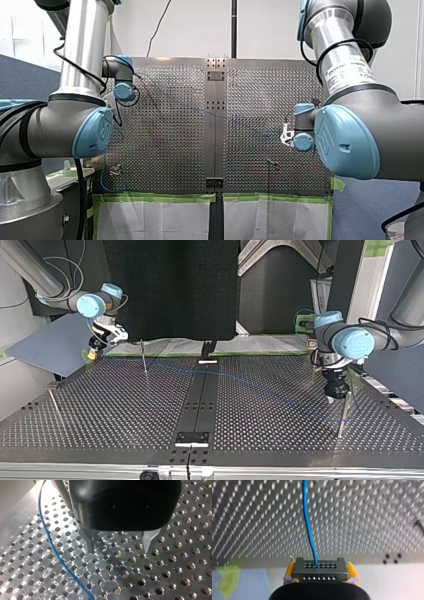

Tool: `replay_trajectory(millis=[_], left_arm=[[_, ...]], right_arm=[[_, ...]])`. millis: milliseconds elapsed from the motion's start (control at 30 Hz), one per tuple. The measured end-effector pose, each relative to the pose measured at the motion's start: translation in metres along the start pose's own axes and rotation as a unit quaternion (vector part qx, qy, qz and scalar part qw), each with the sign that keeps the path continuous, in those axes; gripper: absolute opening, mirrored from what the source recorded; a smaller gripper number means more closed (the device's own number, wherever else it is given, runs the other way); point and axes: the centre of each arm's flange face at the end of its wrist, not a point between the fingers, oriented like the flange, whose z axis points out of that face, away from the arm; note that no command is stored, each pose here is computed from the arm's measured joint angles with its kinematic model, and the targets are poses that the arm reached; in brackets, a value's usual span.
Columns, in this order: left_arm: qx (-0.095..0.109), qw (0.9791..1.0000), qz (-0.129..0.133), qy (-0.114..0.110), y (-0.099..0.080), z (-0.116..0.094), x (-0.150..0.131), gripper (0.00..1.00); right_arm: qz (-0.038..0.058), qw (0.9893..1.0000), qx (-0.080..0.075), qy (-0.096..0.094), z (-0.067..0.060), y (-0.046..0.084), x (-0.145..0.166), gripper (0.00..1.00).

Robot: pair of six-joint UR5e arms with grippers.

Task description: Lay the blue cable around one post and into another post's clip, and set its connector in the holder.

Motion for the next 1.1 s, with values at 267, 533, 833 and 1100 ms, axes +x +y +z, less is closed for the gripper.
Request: replay_trajectory(millis=[267,533,833,1100], left_arm=[[0.0,1.0,0.002,0.0,-0.001,0.0,0.0,0.96],[0.001,1.0,0.002,0.0,-0.001,0.0,0.0,0.96],[0.0,1.0,0.002,0.0,-0.001,-0.001,0.0,0.96],[0.002,1.0,0.003,0.003,-0.004,-0.002,0.002,0.96]], right_arm=[[0.0038,0.9991,-0.041,-0.007,-0.013,0.03,-0.029,0.0],[0.0047,0.998,-0.058,-0.023,-0.031,0.056,-0.064,0.0],[-0.006,0.9955,-0.082,-0.046,-0.062,0.079,-0.091,0.0],[-0.0194,0.9915,-0.1,-0.08,-0.098,0.097,-0.123,0.0]])
